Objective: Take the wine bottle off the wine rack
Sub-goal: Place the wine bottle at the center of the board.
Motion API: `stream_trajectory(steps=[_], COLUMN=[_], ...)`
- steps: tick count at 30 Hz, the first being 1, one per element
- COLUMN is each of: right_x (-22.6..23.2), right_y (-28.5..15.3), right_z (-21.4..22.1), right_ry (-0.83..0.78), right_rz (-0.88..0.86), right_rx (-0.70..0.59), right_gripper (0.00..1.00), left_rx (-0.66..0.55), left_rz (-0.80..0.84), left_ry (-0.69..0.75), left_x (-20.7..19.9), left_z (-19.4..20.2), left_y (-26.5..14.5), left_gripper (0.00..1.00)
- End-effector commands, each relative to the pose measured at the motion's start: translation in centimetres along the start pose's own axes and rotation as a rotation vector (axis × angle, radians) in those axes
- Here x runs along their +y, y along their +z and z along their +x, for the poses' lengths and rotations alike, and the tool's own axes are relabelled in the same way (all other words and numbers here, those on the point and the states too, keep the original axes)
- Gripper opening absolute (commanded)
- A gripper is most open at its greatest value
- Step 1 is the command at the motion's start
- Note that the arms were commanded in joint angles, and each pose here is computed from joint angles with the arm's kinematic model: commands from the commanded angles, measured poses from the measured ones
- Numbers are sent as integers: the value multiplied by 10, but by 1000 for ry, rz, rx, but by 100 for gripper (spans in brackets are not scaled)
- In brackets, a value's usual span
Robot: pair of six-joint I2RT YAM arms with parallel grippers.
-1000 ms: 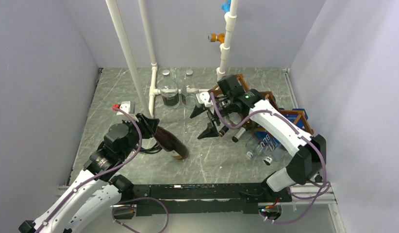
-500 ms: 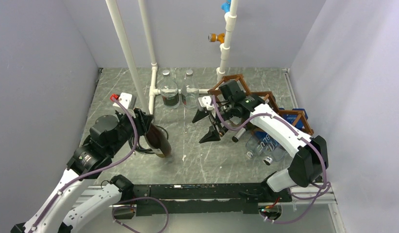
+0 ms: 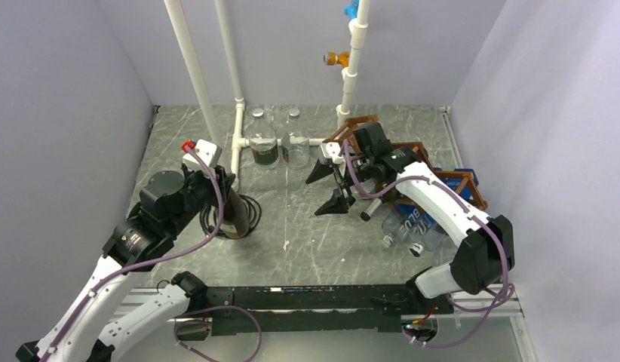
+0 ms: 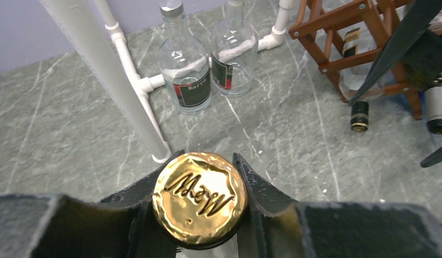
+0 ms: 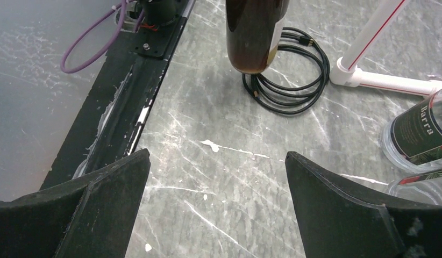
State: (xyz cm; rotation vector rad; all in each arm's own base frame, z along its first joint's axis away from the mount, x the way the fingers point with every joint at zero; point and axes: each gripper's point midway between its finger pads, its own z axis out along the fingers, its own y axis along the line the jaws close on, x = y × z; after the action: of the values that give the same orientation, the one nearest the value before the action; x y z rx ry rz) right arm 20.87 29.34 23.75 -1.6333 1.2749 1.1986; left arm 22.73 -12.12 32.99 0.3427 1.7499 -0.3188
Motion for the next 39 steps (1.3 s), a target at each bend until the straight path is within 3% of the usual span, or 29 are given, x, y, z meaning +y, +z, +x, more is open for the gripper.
stream_trajectory(steps=[1,21,39], right_x=[4,2,5], right_y=[-3,-5,-8], right_z=[-17,-16,-19], right_ry=[-67,-64,-74], right_rz=[-13,7,13], right_rx=[-59,-65,-79], right_gripper=[99,99,99], left_rx=[-454,-508,-511], left_rz=[-57,-327,-593], left_ry=[-5,72,86], left_x=[16,69,127], left_z=[-132,-134,-135], left_y=[-48,-67,-58], left_gripper=[0,0,0])
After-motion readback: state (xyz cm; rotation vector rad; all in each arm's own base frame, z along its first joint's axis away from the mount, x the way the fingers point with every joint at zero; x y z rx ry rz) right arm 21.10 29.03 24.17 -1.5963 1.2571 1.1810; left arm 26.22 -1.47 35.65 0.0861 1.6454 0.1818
